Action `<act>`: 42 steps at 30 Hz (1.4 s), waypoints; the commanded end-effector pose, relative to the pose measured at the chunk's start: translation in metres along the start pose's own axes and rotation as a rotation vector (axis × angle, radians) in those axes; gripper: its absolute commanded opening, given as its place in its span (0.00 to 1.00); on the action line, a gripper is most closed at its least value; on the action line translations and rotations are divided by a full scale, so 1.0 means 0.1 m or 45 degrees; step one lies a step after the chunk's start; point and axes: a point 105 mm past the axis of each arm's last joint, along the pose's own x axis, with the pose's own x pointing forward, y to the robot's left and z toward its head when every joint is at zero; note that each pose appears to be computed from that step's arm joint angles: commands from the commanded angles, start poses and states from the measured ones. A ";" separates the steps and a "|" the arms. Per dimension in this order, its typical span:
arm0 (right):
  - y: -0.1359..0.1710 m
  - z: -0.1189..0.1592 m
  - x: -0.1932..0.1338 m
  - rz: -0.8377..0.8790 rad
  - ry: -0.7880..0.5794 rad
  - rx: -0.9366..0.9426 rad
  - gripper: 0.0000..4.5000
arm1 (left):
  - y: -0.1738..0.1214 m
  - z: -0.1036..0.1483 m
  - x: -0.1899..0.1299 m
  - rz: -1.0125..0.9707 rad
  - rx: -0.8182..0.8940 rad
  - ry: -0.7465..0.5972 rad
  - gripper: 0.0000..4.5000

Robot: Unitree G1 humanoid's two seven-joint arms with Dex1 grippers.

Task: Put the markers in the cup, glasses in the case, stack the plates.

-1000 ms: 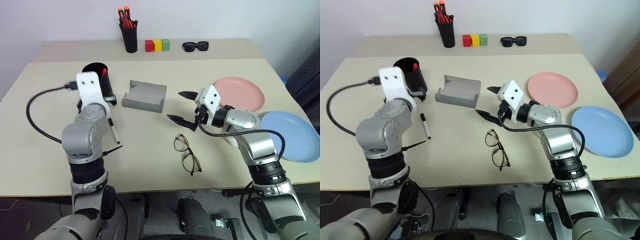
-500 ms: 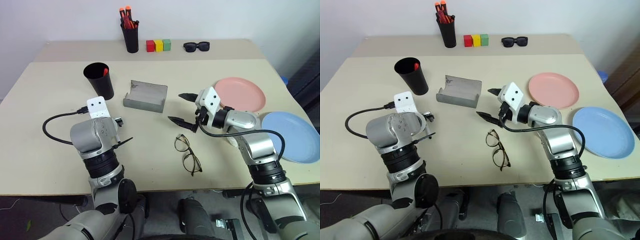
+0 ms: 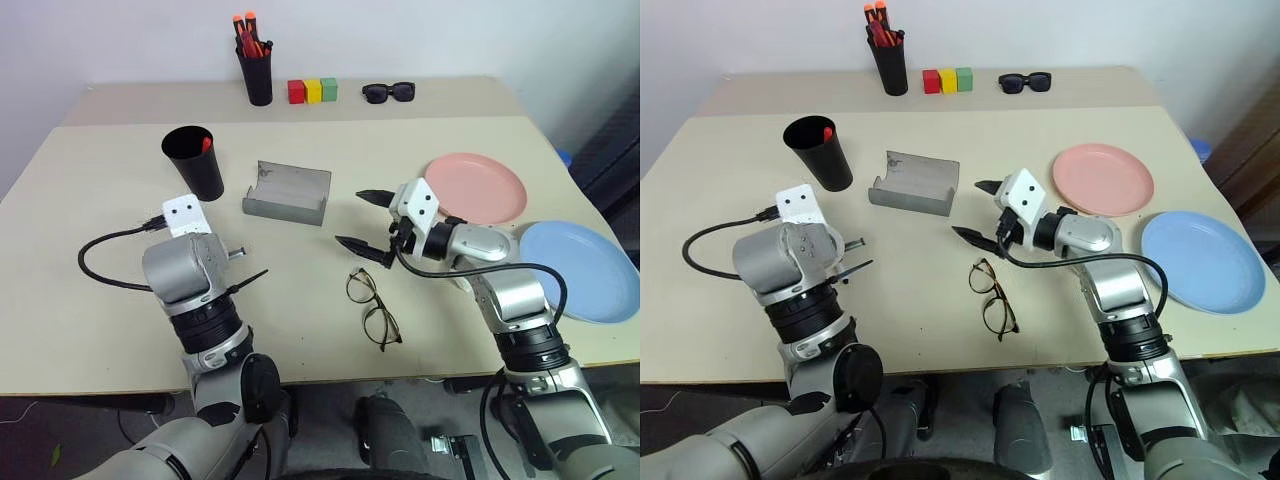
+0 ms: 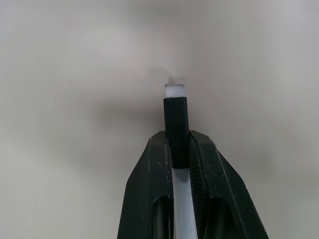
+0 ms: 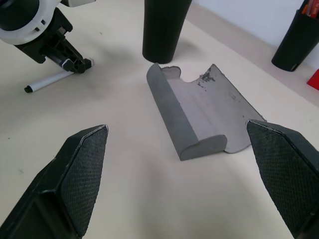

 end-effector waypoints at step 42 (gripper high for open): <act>0.00 0.77 0.46 -0.258 -0.440 0.134 1.00 | -0.41 1.91 -0.27 -0.041 0.172 -1.636 0.61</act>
